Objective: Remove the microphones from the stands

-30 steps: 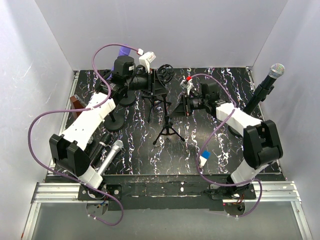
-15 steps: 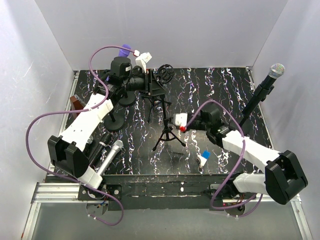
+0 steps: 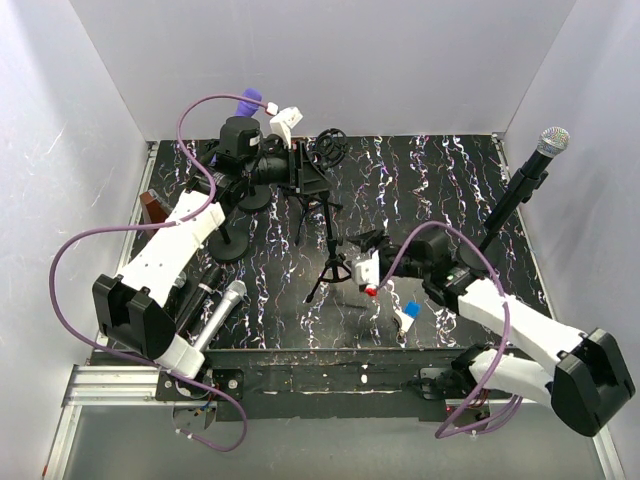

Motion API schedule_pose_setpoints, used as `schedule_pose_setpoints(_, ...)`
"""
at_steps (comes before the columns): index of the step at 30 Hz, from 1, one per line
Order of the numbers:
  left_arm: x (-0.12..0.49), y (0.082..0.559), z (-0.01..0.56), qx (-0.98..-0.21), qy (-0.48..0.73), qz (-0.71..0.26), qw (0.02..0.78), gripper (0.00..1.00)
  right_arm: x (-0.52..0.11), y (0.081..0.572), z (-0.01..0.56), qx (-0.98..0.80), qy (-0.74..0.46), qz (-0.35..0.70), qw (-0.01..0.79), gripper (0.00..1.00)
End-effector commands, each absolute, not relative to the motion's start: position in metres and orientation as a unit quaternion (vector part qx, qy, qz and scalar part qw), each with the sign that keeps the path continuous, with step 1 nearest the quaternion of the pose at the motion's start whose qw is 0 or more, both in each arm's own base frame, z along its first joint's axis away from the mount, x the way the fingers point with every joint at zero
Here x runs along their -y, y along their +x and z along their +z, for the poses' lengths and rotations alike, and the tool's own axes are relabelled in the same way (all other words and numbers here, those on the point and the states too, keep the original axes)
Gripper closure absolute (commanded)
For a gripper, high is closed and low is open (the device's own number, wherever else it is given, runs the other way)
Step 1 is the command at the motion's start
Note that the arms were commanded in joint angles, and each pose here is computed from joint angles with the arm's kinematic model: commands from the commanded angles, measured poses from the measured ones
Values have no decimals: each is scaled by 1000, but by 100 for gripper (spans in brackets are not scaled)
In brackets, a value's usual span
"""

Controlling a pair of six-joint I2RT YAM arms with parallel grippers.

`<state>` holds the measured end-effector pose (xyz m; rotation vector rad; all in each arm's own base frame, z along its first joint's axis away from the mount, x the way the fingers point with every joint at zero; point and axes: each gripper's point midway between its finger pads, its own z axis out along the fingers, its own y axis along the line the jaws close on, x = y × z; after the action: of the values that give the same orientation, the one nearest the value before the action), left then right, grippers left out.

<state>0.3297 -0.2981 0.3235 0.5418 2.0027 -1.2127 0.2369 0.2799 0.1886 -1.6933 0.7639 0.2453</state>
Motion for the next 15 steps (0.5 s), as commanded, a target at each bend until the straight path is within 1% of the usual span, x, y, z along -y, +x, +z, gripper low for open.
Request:
schedule_pose_setpoints(1, 287, 326, 290, -812, 191, -441, 331, 100, -263, 223, 208, -490, -653, 205, 539, 35)
schedule_pose_setpoints(4, 286, 324, 288, -812, 188, -444, 329, 100, -265, 224, 223, -596, -555, 272, 513, 35)
schedule_pose_setpoints(6, 285, 323, 286, -813, 183, -446, 327, 100, -271, 226, 234, -671, -466, 332, 471, 35)
schedule_pose_setpoints(9, 284, 322, 285, -812, 180, -449, 327, 100, -278, 227, 233, -729, -379, 413, 394, 36)
schedule_pose_setpoints(12, 284, 320, 286, -810, 182, -452, 326, 100, -283, 229, 229, -742, -349, 441, 366, 35)
schedule_pose_setpoints(15, 283, 317, 286, -810, 184, -452, 326, 100, -286, 227, 225, -742, -351, 465, 333, 35)
